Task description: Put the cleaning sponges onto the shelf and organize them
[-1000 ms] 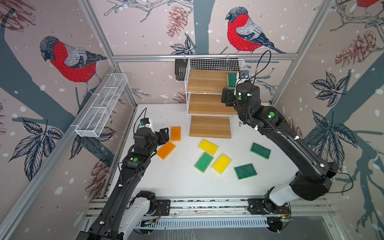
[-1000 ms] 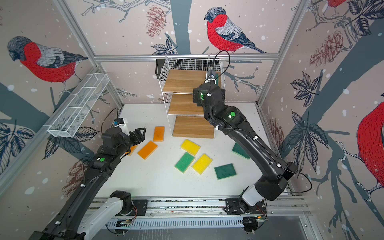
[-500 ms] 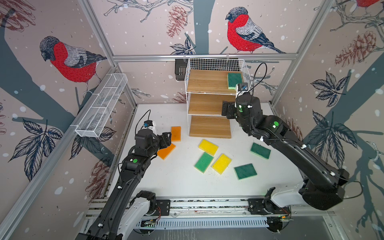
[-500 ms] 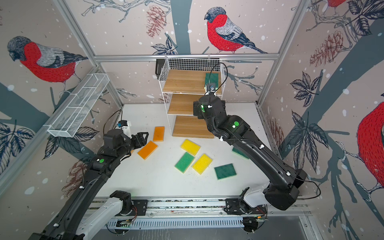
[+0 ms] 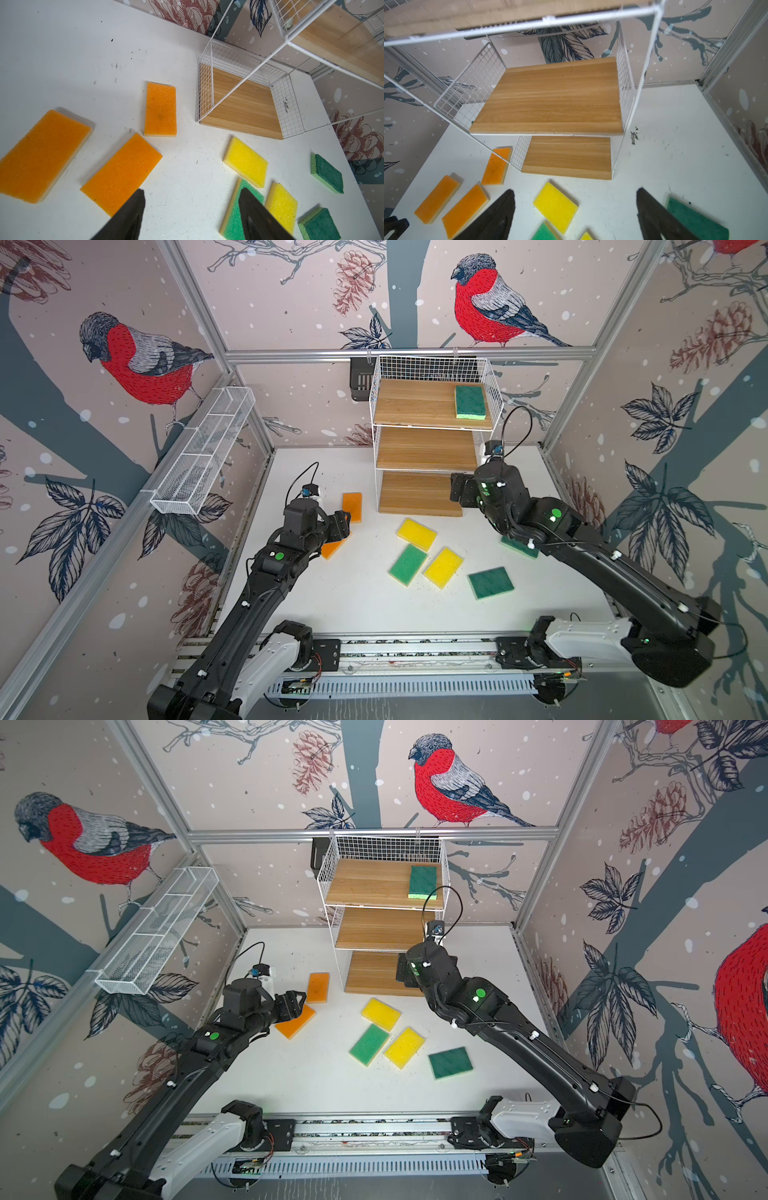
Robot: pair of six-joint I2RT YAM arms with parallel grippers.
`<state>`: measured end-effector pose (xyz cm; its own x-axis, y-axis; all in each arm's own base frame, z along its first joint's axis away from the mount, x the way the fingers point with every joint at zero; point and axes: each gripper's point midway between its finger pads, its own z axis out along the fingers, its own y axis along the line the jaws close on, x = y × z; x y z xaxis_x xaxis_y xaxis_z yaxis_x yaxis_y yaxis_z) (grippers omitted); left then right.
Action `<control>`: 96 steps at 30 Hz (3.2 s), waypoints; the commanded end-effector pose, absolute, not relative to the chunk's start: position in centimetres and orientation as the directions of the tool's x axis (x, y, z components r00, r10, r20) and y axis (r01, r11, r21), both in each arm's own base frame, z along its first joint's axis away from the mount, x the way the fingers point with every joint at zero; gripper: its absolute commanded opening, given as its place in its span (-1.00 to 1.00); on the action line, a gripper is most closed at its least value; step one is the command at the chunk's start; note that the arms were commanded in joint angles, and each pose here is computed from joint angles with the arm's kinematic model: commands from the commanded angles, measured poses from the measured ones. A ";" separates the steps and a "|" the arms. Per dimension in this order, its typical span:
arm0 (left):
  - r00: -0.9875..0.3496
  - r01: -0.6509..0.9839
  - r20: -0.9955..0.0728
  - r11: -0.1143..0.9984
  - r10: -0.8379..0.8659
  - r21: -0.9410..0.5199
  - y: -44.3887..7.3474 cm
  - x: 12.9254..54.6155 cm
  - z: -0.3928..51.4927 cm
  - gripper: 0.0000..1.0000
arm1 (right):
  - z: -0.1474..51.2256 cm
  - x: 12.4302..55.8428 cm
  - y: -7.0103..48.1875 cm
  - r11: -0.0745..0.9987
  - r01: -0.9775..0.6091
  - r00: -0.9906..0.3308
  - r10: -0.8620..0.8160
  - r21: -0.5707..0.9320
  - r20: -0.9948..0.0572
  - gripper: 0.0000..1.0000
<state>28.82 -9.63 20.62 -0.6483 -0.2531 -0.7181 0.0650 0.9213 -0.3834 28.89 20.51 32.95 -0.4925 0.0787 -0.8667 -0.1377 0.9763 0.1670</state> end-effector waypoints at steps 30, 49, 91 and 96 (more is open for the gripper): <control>-0.679 0.116 -0.680 0.874 -0.276 -0.471 -12.0 28.8 19.0 0.43 | 12.5 20.0 24.7 0.843 0.241 -0.761 0.472 0.481 -0.445 0.82; -0.703 0.148 -0.659 0.852 -0.266 -0.502 -12.9 27.6 18.1 0.44 | 5.5 16.7 25.4 0.884 0.345 -0.834 0.444 0.316 -0.329 0.82; -0.782 0.237 -0.608 0.834 -0.141 -0.499 -16.9 26.0 14.3 0.41 | 1.2 17.3 24.5 0.914 0.365 -0.877 0.401 0.175 -0.265 0.79; -0.783 0.238 -0.604 0.823 -0.151 -0.515 -17.4 26.0 14.0 0.41 | 0.7 17.2 24.1 0.920 0.358 -0.884 0.389 0.158 -0.260 0.78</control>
